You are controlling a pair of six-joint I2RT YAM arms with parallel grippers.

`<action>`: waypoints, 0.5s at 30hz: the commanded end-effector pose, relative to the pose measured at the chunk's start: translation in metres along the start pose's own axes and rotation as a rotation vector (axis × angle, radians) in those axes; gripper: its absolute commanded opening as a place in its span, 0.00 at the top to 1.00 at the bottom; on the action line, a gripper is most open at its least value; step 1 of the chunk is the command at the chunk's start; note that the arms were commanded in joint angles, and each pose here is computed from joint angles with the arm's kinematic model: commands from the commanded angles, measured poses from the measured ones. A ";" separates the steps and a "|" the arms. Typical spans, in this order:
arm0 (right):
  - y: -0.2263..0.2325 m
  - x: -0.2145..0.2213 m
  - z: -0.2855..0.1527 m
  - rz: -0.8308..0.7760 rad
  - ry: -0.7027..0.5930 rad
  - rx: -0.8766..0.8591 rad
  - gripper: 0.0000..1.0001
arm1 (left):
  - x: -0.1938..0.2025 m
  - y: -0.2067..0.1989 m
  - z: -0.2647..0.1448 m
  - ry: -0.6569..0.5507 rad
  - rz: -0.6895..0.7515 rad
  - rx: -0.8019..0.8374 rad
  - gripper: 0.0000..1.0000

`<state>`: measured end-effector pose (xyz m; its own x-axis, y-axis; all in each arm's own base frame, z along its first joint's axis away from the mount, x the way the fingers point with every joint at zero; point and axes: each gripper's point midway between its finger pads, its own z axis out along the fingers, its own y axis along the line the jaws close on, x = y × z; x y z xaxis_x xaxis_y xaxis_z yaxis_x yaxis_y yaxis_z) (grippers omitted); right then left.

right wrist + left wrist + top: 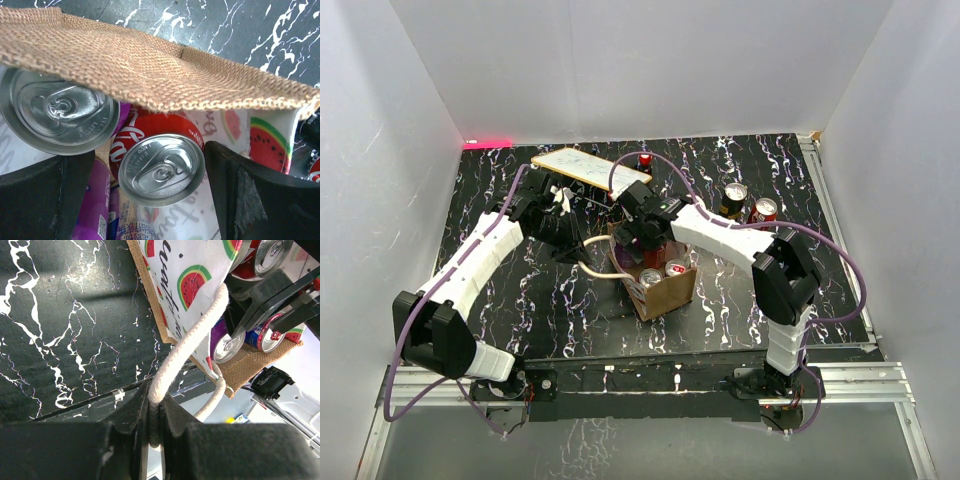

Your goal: Take the beverage out of the canvas bag

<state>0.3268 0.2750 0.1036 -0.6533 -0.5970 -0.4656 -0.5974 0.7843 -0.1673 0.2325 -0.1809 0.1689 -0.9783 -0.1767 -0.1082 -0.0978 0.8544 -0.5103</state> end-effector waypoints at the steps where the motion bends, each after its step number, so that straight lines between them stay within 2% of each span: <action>1: -0.007 -0.016 0.012 -0.020 -0.071 -0.007 0.07 | 0.006 -0.001 -0.006 0.011 0.011 0.008 1.00; 10: 0.000 -0.003 0.020 -0.016 -0.038 -0.050 0.16 | 0.005 0.000 -0.004 0.011 0.011 0.004 1.00; 15: 0.003 -0.008 0.012 -0.011 -0.047 -0.078 0.30 | 0.005 0.000 -0.003 0.008 0.010 0.007 1.00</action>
<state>0.3272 0.2716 0.0829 -0.6453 -0.6204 -0.4457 -0.6342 0.7604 -0.1402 0.2327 -0.1808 0.1689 -0.9786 -0.1734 -0.1108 -0.0937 0.8550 -0.5101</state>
